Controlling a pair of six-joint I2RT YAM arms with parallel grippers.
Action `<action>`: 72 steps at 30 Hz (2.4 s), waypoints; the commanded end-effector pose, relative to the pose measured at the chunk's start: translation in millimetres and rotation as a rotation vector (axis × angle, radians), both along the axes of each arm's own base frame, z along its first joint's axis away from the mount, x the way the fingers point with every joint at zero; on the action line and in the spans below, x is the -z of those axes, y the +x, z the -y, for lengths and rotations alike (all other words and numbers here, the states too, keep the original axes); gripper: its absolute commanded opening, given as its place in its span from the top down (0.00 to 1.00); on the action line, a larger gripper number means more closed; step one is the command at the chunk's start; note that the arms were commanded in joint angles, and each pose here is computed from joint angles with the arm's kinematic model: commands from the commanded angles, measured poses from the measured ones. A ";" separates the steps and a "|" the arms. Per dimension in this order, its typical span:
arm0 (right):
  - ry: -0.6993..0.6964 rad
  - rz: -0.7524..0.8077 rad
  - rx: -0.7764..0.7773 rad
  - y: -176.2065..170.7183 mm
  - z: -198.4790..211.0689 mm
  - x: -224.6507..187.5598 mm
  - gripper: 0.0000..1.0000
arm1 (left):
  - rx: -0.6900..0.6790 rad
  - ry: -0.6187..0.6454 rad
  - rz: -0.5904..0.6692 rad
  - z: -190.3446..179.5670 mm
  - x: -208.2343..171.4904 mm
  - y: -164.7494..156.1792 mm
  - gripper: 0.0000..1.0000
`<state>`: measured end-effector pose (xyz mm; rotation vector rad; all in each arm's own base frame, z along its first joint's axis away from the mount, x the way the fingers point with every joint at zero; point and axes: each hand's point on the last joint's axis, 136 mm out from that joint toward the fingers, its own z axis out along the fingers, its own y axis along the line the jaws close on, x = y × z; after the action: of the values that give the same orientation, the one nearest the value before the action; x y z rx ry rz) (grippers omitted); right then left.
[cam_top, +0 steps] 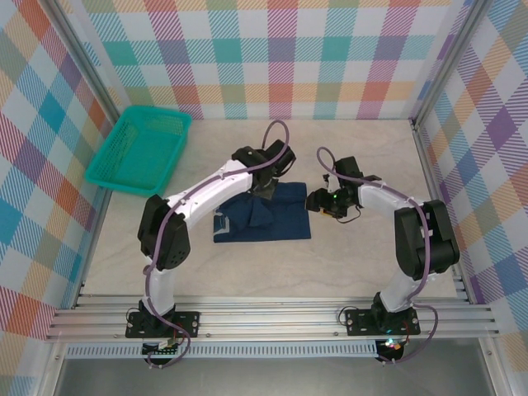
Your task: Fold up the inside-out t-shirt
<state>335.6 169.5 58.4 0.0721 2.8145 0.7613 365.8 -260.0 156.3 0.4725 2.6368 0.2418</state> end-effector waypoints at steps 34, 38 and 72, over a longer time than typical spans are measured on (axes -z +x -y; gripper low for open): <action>-0.133 0.103 0.220 -10.5 66.1 -12.9 0.39 | 0.216 -0.504 -0.191 161.0 25.5 -3.6 0.45; -0.104 0.154 0.212 -11.5 62.8 -21.3 0.38 | 0.226 -0.592 -0.137 146.4 -9.8 -5.5 0.41; -0.123 0.334 -0.011 122.4 -24.5 -23.9 0.75 | 0.038 -0.831 -0.271 98.8 70.5 -62.1 0.68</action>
<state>448.3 204.3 79.1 -0.0896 2.5385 0.5520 301.6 -332.0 73.6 0.2019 2.7305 -0.8707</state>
